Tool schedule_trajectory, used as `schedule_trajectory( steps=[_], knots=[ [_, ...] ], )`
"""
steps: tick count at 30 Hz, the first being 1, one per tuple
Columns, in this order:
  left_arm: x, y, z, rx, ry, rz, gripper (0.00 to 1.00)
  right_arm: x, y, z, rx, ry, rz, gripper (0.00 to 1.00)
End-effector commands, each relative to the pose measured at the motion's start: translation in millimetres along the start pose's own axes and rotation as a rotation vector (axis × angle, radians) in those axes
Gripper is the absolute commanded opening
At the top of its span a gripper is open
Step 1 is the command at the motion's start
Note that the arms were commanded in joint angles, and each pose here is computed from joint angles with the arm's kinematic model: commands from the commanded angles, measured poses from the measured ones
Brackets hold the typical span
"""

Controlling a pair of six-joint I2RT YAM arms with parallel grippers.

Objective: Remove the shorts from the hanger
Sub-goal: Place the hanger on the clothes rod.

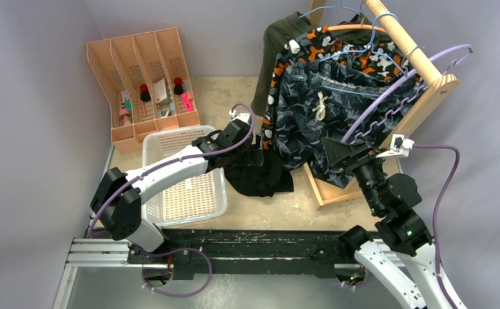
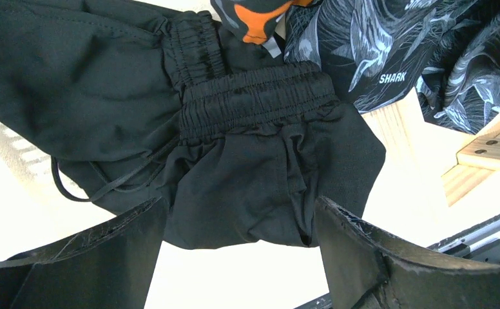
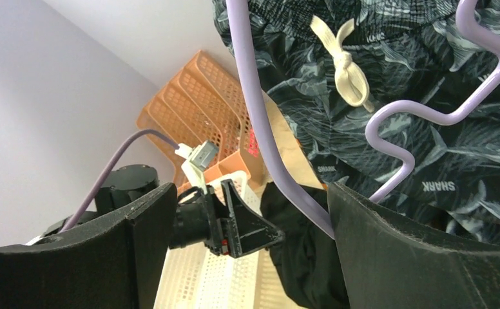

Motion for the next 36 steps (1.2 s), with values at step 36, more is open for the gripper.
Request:
schedule_trajectory(
  steps=[36],
  knots=[
    [-16.8, -23.0, -22.9, -0.02, 0.076, -0.059, 0.82, -3.2, -56.0, 37.0, 0.161, 0.066, -0.054, 0.97]
  ],
)
Point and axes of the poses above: each gripper's point midway between its finger pads, its own x axis out along the fingers, its own z axis along the line the jaws close on, y = z × x, the point moved 2 cm from there along -x, back along the fingers, and after that the axes turned 2 degrees about -x, right-handed, at the moved point
